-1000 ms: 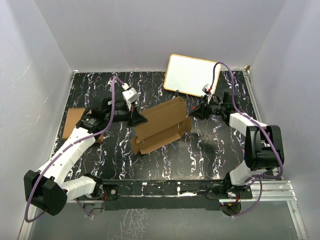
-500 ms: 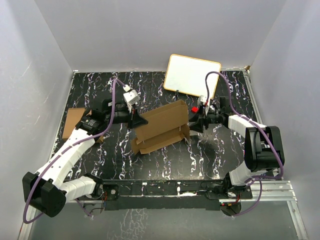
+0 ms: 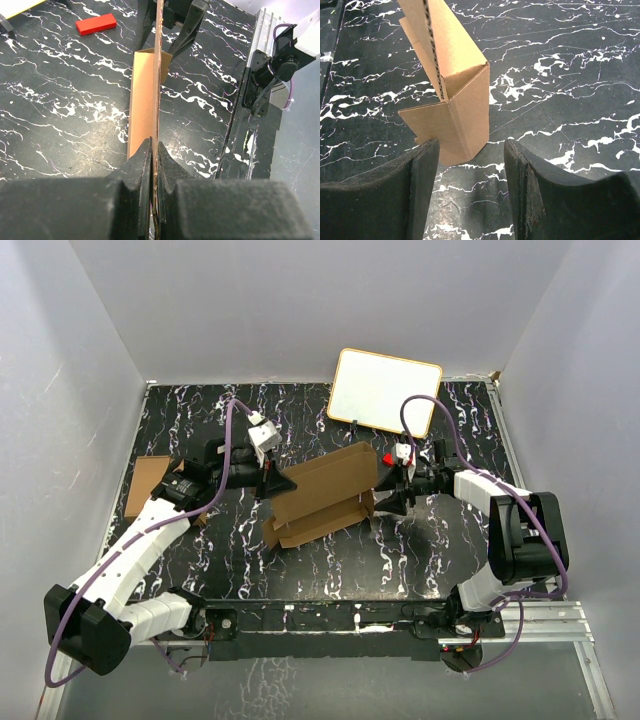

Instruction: Fold the paper box

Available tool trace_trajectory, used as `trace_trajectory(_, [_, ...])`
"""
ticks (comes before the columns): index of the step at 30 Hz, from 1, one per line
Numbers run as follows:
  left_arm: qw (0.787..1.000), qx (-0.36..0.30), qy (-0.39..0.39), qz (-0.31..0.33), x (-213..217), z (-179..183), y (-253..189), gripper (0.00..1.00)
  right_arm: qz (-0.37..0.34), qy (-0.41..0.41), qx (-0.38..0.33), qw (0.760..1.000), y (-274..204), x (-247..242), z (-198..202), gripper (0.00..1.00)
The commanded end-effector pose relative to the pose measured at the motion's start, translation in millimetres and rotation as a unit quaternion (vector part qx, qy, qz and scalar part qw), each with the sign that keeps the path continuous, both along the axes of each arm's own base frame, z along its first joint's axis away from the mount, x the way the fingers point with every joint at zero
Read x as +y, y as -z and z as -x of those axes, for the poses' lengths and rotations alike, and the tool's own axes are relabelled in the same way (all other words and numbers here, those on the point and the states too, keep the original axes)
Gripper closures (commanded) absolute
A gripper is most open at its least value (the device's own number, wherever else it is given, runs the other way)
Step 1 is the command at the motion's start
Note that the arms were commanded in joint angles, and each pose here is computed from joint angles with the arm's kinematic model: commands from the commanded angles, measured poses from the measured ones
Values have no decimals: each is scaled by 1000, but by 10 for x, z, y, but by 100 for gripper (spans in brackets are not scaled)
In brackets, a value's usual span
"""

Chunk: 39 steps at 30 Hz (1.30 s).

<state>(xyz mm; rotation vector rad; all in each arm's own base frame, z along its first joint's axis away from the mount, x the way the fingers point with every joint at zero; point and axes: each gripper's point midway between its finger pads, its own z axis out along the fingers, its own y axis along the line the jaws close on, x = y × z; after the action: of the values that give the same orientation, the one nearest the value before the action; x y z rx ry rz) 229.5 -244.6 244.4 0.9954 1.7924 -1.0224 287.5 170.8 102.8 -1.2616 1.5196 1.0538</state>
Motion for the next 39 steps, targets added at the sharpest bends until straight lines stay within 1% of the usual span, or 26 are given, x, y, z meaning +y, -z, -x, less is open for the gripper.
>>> trace_trajectory(1, [1000,14,20,-8,3,148,45,100,-23,-23,-94,995,-284,88,-77,41])
trace_trajectory(8, [1000,13,27,-7,-16,154,34,100,-19,-18,-123,992,-306,169,-58,41])
trace_trajectory(17, [999,15,34,-5,-38,171,37,100,-15,-31,-141,989,-245,227,4,47])
trace_trajectory(24, [999,19,40,-6,-57,190,47,100,-13,-33,-154,987,-236,275,23,47])
trace_trajectory(34, [999,23,40,-10,-59,181,104,100,-11,2,-174,985,-237,302,-31,47])
trace_trajectory(39, [999,23,38,-11,-57,175,114,100,-15,6,-182,983,-235,327,-21,50])
